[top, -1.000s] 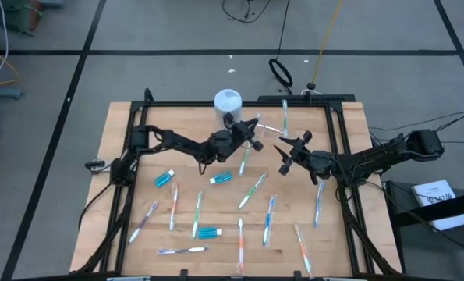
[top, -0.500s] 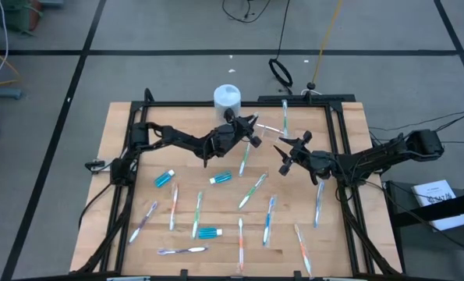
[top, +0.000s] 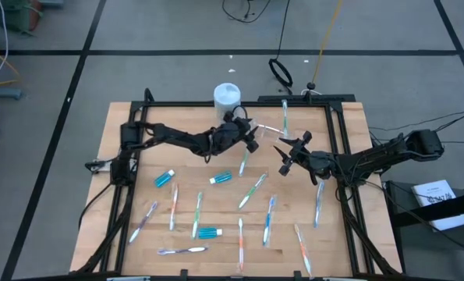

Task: Pick & Place toothbrushing station
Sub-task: Put the white and orange toothbrush into the transparent mesh organizer, then put the mouthwash into the transparent mesh organizer

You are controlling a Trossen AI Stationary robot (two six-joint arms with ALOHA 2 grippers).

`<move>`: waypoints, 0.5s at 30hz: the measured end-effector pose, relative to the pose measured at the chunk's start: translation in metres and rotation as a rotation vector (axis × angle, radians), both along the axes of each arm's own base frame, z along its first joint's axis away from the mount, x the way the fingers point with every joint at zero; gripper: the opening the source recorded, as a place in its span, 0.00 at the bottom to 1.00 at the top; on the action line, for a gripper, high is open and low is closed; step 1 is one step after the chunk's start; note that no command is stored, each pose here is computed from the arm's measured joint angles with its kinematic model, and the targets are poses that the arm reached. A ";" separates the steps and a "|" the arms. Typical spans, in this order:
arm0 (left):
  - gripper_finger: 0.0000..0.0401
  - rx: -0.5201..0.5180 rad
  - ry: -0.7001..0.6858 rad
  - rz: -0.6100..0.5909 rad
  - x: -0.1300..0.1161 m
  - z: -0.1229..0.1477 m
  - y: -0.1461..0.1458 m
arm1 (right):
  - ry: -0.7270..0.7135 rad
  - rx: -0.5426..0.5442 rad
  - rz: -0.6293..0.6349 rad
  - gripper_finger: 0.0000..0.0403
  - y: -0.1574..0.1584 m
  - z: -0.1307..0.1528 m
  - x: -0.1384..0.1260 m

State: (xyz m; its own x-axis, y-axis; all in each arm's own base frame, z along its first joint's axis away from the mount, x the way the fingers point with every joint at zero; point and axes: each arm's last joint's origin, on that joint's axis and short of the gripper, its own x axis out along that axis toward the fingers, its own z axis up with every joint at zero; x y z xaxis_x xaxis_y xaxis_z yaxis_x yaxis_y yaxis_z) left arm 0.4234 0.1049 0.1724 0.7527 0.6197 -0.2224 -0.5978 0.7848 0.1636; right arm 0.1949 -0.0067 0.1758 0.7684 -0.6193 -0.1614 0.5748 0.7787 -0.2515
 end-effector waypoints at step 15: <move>0.56 -0.178 0.464 -0.139 -0.058 0.054 -0.048 | -0.014 0.058 -0.003 0.39 0.001 -0.003 -0.001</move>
